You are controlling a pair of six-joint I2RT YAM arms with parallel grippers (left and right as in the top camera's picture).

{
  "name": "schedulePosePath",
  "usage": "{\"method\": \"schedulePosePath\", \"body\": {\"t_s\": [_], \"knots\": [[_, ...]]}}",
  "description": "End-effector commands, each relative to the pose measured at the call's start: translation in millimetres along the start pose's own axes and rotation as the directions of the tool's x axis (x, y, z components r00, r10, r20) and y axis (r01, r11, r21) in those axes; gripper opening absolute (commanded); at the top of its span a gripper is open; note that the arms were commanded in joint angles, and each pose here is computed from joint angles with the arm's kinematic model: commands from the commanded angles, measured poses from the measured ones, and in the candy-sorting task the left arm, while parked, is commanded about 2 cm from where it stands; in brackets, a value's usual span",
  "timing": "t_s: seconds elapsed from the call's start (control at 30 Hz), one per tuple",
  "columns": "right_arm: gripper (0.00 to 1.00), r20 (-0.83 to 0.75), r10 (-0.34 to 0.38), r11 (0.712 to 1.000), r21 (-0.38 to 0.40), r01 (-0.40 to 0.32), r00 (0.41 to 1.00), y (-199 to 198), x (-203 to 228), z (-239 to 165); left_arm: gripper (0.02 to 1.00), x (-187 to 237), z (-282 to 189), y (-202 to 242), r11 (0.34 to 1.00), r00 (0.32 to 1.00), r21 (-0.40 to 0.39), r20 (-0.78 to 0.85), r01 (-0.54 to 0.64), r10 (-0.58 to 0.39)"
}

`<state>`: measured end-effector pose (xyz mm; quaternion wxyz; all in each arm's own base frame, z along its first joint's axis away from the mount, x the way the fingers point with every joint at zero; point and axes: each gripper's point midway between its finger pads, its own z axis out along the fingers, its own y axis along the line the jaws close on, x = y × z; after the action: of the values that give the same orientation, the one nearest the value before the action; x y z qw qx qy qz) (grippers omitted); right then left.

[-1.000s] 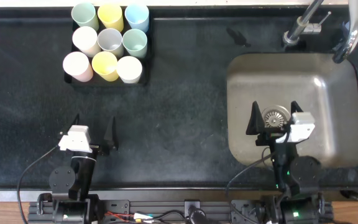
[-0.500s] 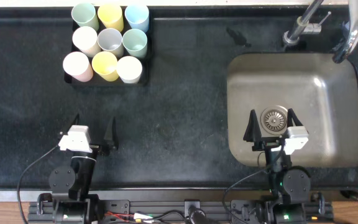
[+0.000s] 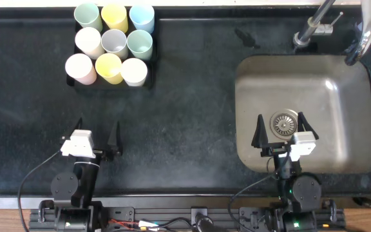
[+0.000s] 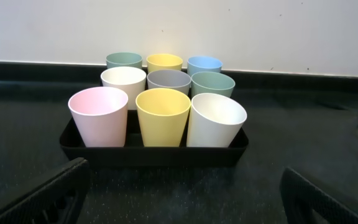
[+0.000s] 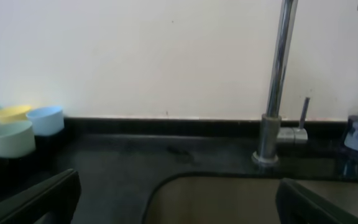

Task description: Store Cups

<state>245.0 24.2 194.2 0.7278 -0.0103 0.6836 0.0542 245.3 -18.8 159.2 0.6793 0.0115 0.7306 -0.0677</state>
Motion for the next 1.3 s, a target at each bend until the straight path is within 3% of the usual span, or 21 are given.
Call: {"method": "schedulePosePath", "body": {"t_s": [0.03,0.23,0.43,1.3], "knots": [[0.993,-0.079,-0.016,1.000,-0.008,0.015,0.997,1.0,22.9,-0.9,0.998,-0.2,-0.3,-2.4,1.000,1.000,0.011,0.003,0.002,-0.003],[0.993,-0.075,-0.021,1.000,-0.009,0.020,0.997,1.2,22.1,-0.7,1.000,-0.1,-0.3,-2.4,1.000,1.000,0.011,0.002,0.003,-0.003],[0.993,-0.071,-0.198,0.980,-0.052,0.194,0.978,6.3,23.2,-0.9,0.998,-0.1,-0.3,-2.4,1.000,1.000,0.011,0.002,0.003,-0.003],[0.996,-0.071,-0.198,0.979,-0.052,0.195,0.978,6.3,23.2,-0.9,1.000,-0.1,-0.3,-2.4,1.000,1.000,0.011,0.002,0.003,-0.003]]}}
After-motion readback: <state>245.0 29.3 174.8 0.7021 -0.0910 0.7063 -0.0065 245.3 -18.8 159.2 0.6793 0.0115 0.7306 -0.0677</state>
